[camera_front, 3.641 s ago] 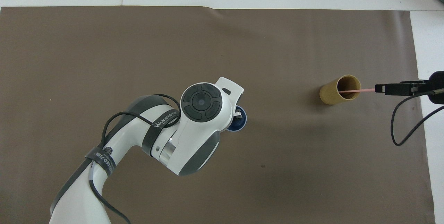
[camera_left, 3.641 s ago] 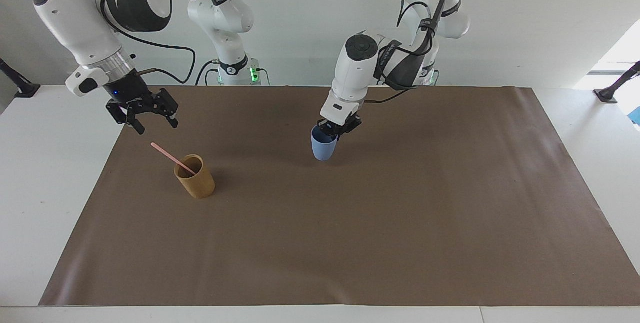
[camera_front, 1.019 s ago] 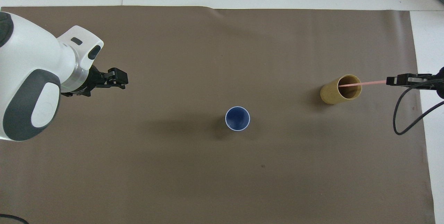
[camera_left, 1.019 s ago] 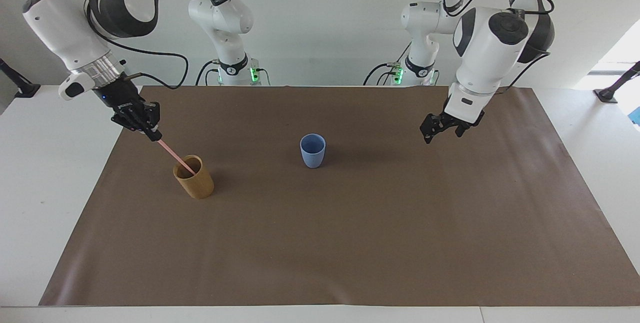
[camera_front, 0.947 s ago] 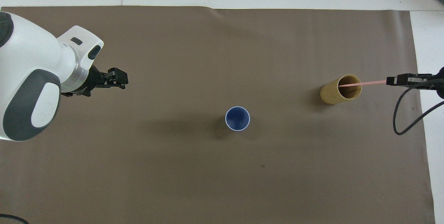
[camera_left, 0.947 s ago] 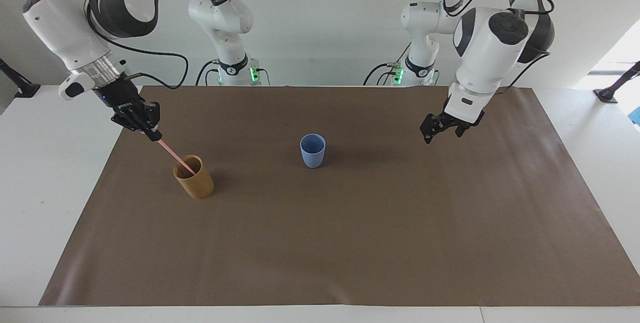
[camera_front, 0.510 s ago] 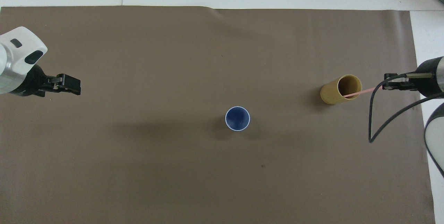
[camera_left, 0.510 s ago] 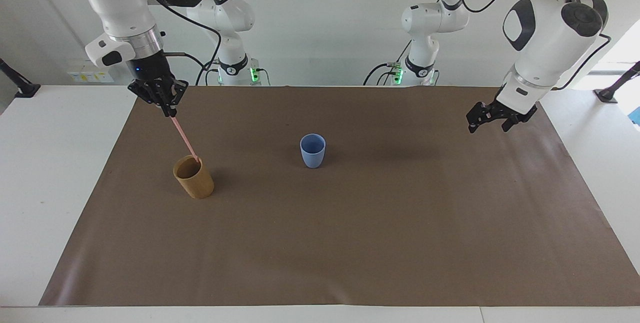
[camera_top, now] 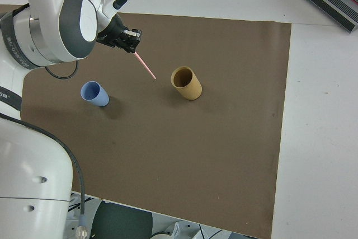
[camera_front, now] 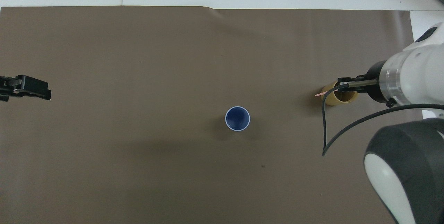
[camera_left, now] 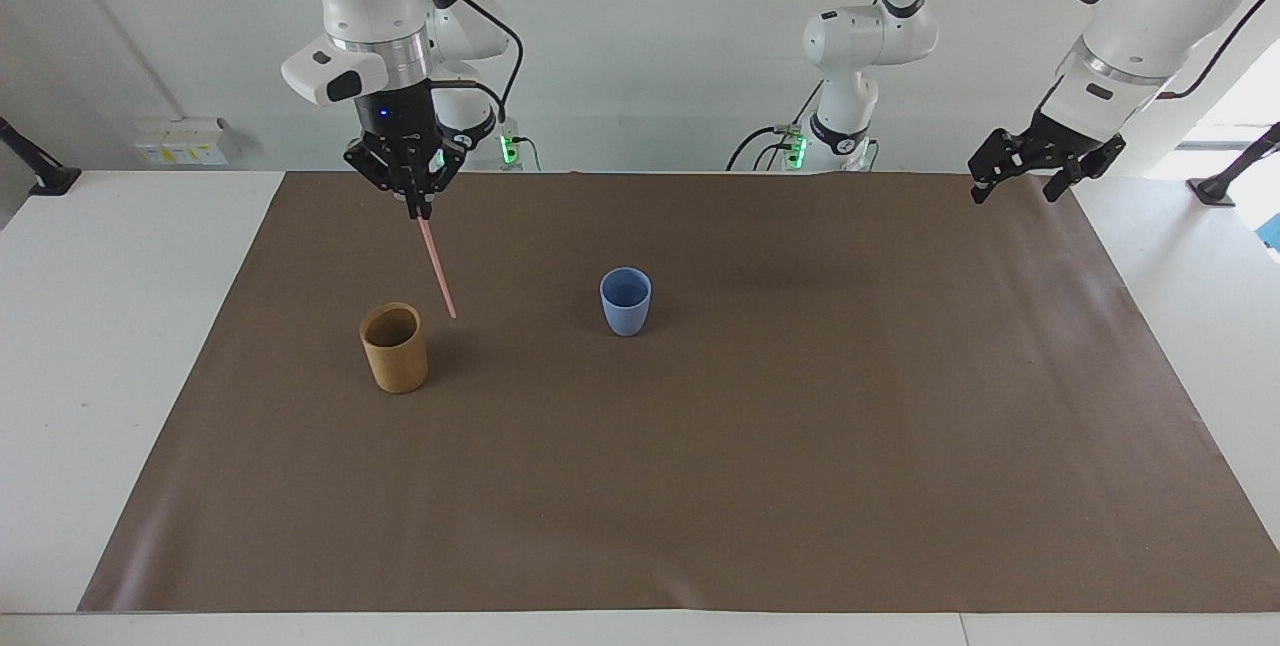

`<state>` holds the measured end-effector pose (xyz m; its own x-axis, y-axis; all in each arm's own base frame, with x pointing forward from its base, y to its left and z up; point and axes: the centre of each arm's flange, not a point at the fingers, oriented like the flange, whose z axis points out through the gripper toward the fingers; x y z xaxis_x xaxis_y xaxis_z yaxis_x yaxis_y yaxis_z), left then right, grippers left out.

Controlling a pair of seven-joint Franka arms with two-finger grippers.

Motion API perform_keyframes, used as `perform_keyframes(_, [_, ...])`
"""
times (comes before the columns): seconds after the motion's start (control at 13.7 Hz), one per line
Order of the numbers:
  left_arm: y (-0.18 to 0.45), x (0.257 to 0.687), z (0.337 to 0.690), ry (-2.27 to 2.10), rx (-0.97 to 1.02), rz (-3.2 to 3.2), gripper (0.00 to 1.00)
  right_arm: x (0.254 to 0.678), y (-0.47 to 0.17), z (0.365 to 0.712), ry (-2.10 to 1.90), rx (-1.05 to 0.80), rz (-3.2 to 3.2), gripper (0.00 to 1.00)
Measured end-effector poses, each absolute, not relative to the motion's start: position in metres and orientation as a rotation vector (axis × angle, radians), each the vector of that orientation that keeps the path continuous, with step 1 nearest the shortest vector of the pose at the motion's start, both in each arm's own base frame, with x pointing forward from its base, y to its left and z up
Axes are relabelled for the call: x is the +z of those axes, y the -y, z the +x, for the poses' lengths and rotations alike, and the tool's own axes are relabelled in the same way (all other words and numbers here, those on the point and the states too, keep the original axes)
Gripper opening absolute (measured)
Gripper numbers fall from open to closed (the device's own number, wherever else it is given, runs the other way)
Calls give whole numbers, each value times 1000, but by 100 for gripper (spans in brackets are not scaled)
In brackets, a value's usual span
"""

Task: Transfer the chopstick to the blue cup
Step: 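Grasp the pink chopstick in the tan cup with the right gripper, then carry the chopstick with the right gripper over the blue cup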

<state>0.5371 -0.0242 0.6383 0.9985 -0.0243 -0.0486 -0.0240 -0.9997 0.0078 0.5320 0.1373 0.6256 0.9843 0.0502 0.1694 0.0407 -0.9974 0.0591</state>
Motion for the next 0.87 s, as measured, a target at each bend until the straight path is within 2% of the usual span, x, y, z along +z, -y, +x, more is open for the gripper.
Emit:
perform_keyframes(0.36, [24,663,525,40,-47,3136,100,632,-170,523,-113,285,3144,9])
perform_keyframes(0.87, [20,670,519,77,-37,3135,100,629,-269,486,-9,277,3213,9])
